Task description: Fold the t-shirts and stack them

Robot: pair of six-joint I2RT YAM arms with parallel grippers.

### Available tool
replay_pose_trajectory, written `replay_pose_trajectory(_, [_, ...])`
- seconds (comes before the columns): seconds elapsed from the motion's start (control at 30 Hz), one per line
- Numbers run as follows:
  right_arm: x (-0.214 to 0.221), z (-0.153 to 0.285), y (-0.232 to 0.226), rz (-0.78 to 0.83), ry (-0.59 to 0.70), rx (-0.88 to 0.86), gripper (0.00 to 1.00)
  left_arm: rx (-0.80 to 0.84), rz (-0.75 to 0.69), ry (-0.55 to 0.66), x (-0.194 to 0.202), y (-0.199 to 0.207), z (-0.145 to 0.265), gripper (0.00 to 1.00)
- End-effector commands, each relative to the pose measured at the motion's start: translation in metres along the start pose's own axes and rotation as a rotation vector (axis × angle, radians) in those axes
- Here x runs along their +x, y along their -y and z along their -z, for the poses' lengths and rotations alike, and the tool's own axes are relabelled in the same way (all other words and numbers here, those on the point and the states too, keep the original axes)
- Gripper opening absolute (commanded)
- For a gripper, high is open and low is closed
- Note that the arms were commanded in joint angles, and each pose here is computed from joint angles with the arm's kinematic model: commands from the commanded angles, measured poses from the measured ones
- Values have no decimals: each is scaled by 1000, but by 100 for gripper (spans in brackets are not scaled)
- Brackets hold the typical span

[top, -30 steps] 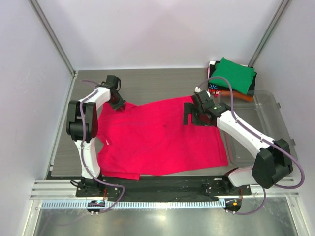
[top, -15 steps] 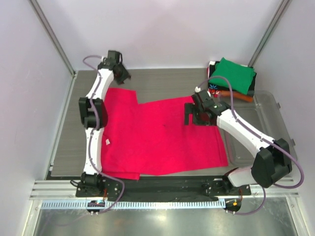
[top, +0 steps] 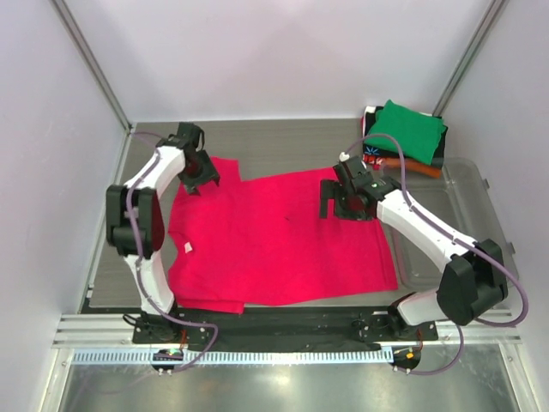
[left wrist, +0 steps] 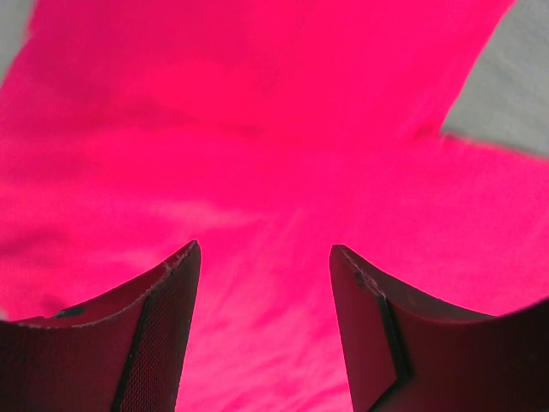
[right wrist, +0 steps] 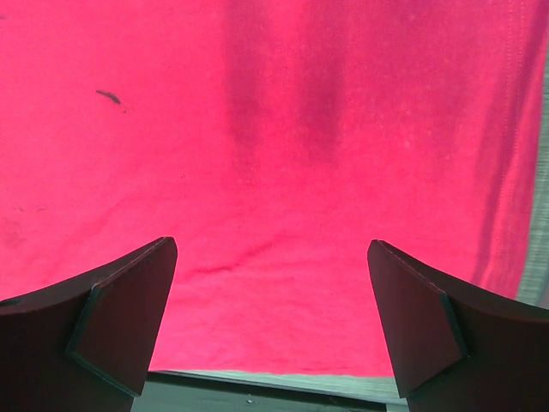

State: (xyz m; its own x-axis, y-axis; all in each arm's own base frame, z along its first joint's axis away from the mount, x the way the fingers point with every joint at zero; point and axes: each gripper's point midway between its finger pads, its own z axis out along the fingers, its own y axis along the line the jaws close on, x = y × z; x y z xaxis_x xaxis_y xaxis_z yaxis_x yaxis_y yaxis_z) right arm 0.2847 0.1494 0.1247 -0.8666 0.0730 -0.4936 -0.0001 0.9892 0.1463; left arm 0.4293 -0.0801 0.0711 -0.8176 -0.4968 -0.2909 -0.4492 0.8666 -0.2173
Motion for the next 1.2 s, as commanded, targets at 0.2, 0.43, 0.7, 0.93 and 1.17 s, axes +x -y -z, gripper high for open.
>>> replay_pose_trajectory(0.2, [-15, -65, 0, 8, -68, 89, 100, -103, -8, 3, 41, -52, -8, 61])
replay_pose_trajectory(0.43, [-51, -118, -3, 1, -112, 97, 100, -154, 25, -52, 31, -56, -54, 60])
replay_pose_trajectory(0.7, [-99, -189, 6, -17, -147, 124, 100, -161, 25, -65, -39, -34, -101, 59])
replay_pose_trajectory(0.93, [-176, -208, -26, -38, -56, 9, 100, -64, -16, 53, -117, 6, -58, 61])
replay_pose_trajectory(1.17, [-208, -151, -58, -70, 37, -146, 100, -5, -32, 235, -113, -1, 67, 64])
